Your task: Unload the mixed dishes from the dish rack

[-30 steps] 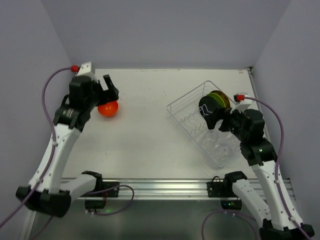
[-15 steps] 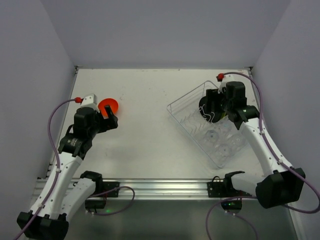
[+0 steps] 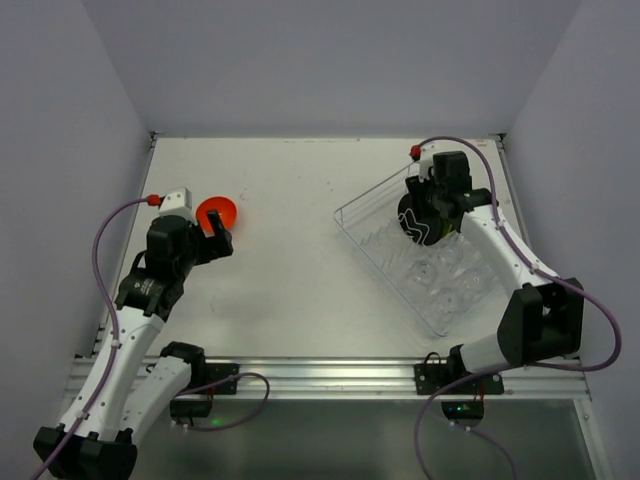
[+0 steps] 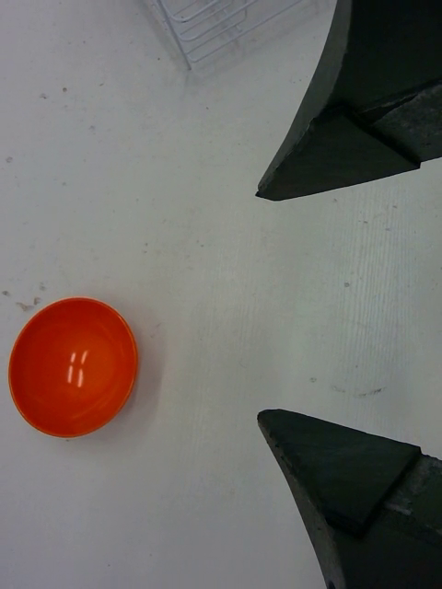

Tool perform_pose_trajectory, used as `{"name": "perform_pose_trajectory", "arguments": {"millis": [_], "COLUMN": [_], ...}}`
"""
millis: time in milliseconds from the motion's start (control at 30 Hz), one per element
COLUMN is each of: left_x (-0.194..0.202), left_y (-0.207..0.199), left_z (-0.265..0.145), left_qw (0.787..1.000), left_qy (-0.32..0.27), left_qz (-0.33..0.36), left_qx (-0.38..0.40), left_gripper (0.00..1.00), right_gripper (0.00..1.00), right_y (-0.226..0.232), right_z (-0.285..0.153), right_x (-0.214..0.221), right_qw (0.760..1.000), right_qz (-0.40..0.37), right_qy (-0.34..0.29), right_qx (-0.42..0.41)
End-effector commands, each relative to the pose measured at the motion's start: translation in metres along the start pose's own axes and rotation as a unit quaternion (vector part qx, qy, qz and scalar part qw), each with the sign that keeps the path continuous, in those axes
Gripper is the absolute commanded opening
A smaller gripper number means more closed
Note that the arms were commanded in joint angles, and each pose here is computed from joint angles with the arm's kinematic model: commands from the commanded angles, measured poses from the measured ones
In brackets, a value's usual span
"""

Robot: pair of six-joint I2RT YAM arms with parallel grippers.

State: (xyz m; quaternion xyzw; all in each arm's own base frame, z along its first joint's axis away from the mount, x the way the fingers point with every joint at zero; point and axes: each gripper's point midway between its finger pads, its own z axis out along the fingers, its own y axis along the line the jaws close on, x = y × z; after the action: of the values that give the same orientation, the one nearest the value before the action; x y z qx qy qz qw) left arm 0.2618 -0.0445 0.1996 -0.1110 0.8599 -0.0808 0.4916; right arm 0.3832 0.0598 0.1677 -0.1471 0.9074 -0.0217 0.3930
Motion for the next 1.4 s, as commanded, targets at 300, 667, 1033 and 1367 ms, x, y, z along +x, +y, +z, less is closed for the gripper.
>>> {"name": "perform_pose_trajectory", "arguments": {"millis": [300,667,1033,1367], "left_x": [-0.005,-0.004,-0.001,-0.003], "left_y": [-0.009,-0.012,-0.015,-0.016], "left_z": [0.002,0.001,0.002,0.0], "left_qw": [0.999,0.999,0.999,0.999], "left_qy": [-0.012,-0.012,-0.007,-0.013], "left_qz": [0.017,0.02,0.023,0.021], "left_qx": [0.024,0.032,0.037,0.04], "left_gripper": [1.0,1.0,1.0,1.0], "right_gripper": [0.51,0.48,0.22,0.1], "right_y": [-0.023,-0.025,-0.022,-0.015], "right_z": [0.002,0.013,0.032,0.044], "right_x": [-0.036,-0.026,-0.007,0.0], "right_qw": [0.996,0.998,0.998,0.997], "right_qz": [-0.048,-0.045,-0.06,-0.071], "right_qy": [-0.056,-0.035,-0.001,0.011], "right_qx": [0.041,0.028,0.022,-0.002]}}
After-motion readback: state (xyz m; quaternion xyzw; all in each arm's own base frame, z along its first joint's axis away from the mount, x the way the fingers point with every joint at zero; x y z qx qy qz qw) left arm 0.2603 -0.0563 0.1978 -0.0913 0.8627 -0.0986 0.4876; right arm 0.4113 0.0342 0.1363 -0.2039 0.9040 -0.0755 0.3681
